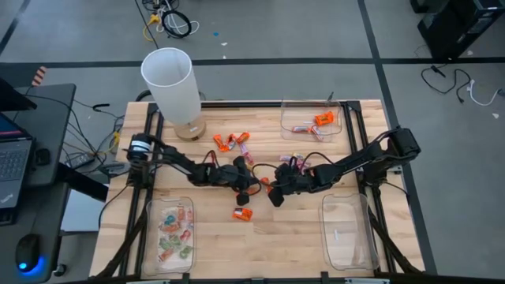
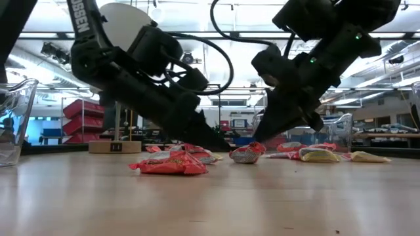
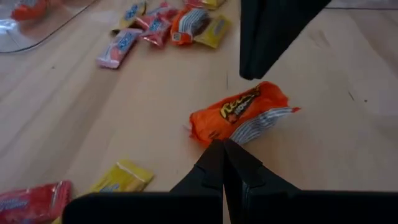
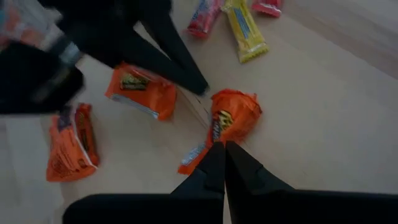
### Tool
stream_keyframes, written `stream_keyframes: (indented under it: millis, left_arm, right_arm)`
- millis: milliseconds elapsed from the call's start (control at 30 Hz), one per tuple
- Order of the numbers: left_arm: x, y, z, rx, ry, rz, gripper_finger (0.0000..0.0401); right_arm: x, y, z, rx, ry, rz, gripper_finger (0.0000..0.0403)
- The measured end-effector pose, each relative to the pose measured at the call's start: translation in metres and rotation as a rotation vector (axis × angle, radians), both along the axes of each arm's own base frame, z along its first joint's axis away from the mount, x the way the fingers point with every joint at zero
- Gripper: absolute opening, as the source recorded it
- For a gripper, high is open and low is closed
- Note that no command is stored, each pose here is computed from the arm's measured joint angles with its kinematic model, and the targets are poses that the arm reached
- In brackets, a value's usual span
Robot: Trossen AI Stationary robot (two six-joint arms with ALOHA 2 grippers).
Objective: Sort candy
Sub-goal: Put the large orange chocolate bar into the top right transparent bin
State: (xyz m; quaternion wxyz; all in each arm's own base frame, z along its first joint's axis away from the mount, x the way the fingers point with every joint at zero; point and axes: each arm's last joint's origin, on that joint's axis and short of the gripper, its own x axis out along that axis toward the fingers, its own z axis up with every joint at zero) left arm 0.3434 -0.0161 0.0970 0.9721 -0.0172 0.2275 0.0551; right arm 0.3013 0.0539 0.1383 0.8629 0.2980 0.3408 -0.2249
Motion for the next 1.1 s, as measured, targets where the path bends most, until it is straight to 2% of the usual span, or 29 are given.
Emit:
stream_keyframes:
  millis: [367,733,933,1100]
  left_arm:
    - [0.004,0.009,0.000,0.006,-0.026,0.027,0.0000]
    - [0.007,0.010,-0.005,-0.026,-0.075,-0.024,0.0000]
    - [0.007,0.009,-0.008,0.046,-0.051,-0.085,0.0000]
    - [0.006,0.009,-0.009,0.057,-0.036,-0.096,0.0000]
  right_arm:
    - [0.001,0.002,0.001,-0.023,-0.008,0.025,0.0000]
    - [0.005,0.002,0.002,-0.064,-0.052,0.017,0.0000]
    - [0.012,0.004,-0.017,-0.050,-0.050,0.028,0.0000]
    - [0.015,0.005,-0.022,-0.042,-0.056,0.027,0.0000]
